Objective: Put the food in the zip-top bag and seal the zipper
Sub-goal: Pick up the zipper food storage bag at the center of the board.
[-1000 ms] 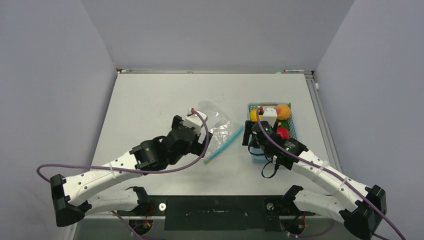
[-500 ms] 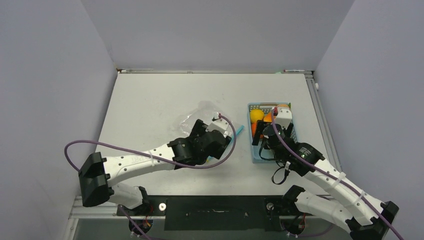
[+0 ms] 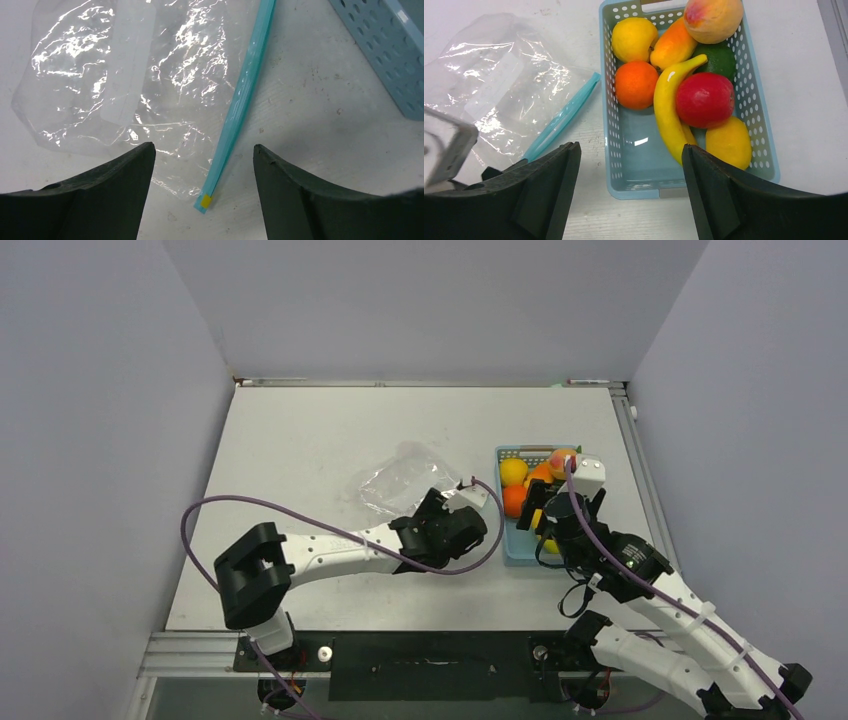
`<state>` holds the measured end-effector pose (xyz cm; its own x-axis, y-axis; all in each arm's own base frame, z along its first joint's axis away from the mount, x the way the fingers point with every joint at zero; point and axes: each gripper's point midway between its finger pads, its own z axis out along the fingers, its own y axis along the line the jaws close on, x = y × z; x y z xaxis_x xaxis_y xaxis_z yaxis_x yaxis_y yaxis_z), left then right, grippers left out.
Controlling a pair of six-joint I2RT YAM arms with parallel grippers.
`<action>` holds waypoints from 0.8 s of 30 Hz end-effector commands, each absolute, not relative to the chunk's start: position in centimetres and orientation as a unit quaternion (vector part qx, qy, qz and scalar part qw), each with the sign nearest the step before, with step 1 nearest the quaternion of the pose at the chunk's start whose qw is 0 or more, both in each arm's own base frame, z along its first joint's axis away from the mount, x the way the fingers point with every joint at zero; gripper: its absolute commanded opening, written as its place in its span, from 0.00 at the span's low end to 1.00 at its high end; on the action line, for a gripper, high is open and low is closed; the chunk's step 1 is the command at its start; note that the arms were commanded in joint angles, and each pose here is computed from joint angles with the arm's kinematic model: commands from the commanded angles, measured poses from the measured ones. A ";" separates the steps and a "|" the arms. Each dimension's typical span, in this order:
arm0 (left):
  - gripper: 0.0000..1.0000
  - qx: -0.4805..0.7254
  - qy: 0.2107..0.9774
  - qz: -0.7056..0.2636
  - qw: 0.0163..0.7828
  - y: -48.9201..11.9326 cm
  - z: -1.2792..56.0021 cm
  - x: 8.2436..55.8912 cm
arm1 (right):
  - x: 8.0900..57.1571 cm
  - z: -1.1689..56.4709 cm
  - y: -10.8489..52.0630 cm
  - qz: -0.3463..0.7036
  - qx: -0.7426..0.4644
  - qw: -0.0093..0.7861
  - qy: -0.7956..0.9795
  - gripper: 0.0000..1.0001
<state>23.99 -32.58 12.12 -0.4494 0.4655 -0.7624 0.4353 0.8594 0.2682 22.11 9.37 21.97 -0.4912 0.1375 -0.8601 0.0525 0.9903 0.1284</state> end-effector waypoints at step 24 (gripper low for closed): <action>0.42 0.236 0.846 0.066 0.475 -35.9 8.1 27.9 | 21.9 23.4 9.0 0.052 0.069 0.517 0.852 0.75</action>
